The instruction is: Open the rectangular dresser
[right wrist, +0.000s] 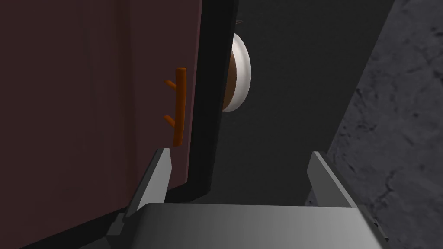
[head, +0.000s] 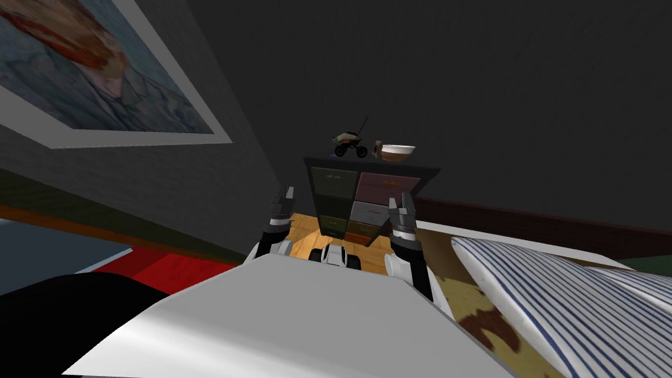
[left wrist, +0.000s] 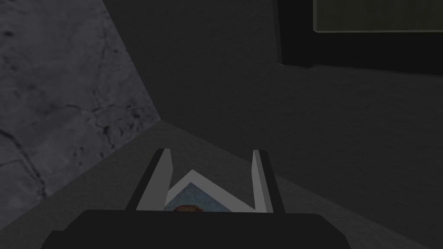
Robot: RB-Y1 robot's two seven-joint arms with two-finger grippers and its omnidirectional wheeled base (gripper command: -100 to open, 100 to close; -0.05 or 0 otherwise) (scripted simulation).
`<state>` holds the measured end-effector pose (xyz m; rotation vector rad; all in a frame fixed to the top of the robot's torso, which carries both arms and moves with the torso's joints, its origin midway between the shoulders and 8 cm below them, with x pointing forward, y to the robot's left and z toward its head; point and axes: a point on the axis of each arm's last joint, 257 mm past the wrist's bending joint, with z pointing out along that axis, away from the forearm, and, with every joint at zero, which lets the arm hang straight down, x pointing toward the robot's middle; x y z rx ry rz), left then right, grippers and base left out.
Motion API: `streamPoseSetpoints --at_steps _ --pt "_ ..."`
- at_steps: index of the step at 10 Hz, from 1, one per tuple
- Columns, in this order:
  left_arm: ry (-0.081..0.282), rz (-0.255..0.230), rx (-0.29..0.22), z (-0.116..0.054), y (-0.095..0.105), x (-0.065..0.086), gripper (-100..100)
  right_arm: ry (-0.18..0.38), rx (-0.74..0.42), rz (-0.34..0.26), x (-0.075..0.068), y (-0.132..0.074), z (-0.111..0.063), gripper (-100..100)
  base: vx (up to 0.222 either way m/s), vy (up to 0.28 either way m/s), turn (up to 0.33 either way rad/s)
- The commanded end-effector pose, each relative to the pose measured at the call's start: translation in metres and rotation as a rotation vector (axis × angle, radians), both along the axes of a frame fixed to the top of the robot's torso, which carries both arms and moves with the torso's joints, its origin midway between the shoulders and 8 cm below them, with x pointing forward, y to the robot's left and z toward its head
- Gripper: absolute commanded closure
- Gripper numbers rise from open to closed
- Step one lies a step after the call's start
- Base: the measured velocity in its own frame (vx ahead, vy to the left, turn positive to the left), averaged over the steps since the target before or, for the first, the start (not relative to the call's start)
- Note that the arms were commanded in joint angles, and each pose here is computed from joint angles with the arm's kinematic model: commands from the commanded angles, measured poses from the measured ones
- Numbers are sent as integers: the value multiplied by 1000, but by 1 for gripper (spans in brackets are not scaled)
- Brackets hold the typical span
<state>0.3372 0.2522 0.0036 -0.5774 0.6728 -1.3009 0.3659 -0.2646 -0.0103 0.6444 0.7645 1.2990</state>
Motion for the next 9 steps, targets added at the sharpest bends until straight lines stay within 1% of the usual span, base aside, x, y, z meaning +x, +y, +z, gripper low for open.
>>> streamPoseSetpoints --at_steps 1,2,3,4,5,6,7,8,9 --pt "0 0 0 0 0 0 0 69 -100 -35 13 -2 -21 -100 -12 63 45" --pt "0 0 0 0 0 0 0 116 -157 -62 22 -7 -36 -100 -14 55 93" --pt "0 0 0 0 0 0 0 117 -167 -64 22 -6 -36 -100 -9 49 55" --pt "0 0 0 0 0 0 0 167 -229 -97 30 -13 -52 -100 -21 73 103" --pt "0 0 0 0 0 0 0 168 -239 -99 30 -12 -52 -100 -16 58 53" --pt "0 0 0 0 0 0 0 221 -298 -136 39 -22 -69 -100 -7 65 103" --pt "0 0 0 0 0 0 0 223 -314 -139 39 -20 -70 -100 4 68 69" --pt "0 0 0 0 0 0 0 279 -370 -179 47 -33 -87 -100 -3 88 145" --pt "0 0 0 0 0 0 0 280 -393 -184 47 -31 -88 -100 -13 69 66"
